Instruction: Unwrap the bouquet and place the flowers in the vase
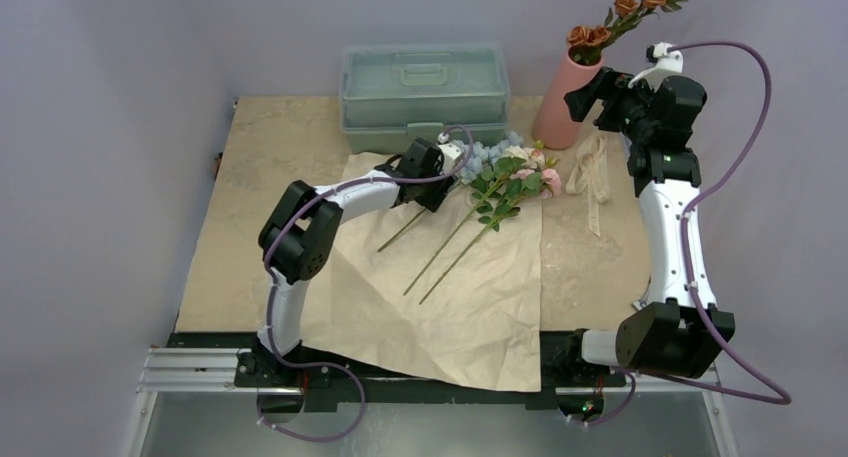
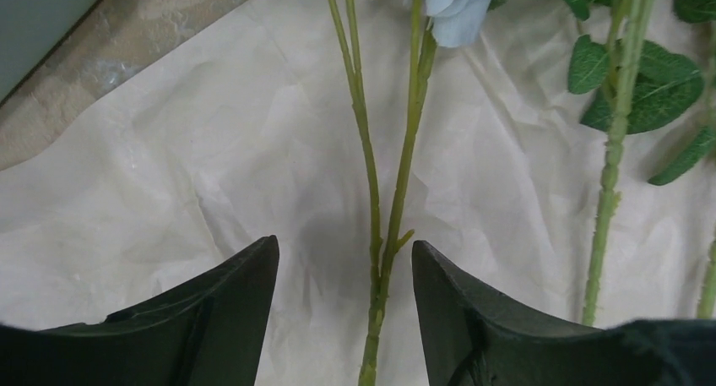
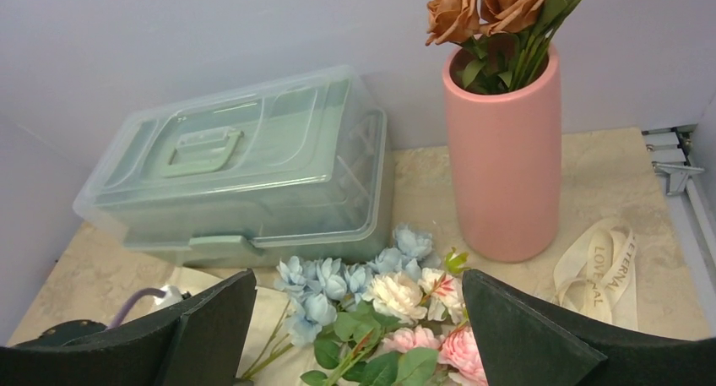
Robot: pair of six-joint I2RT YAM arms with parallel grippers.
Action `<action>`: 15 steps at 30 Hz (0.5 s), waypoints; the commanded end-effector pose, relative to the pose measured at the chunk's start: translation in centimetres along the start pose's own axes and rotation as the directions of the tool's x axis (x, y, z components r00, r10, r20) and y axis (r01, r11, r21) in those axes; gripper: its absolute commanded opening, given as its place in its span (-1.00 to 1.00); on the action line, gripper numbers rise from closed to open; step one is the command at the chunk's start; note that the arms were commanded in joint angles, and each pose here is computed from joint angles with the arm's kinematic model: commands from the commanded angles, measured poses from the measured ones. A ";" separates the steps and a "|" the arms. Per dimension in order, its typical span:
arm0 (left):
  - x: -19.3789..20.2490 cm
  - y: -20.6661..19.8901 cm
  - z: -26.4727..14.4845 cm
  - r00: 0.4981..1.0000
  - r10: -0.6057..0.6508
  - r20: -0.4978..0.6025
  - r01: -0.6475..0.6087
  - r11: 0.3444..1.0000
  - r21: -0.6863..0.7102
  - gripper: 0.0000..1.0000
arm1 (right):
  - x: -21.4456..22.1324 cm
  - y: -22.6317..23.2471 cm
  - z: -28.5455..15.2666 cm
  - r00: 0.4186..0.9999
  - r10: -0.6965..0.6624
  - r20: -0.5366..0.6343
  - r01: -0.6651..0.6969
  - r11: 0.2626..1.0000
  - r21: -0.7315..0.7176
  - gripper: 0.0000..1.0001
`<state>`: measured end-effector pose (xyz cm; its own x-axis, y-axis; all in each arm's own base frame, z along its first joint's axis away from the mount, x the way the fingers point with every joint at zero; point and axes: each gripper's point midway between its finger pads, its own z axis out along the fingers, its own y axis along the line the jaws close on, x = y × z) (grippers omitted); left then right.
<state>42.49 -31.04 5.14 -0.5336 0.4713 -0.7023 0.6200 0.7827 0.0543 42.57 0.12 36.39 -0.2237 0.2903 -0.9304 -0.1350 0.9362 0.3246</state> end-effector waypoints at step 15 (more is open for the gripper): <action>-4.6 1.9 -2.0 0.995 -0.083 0.055 0.088 0.992 -0.095 -1.00 | -2.3 1.5 -0.6 0.997 -0.051 0.056 0.054 0.997 -0.052 0.92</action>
<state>43.40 -30.53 4.14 -0.5750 0.4867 -0.6577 0.5826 0.8079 0.0886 42.51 0.39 36.35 -0.2282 0.2792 -0.9327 -0.1544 0.9355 0.3178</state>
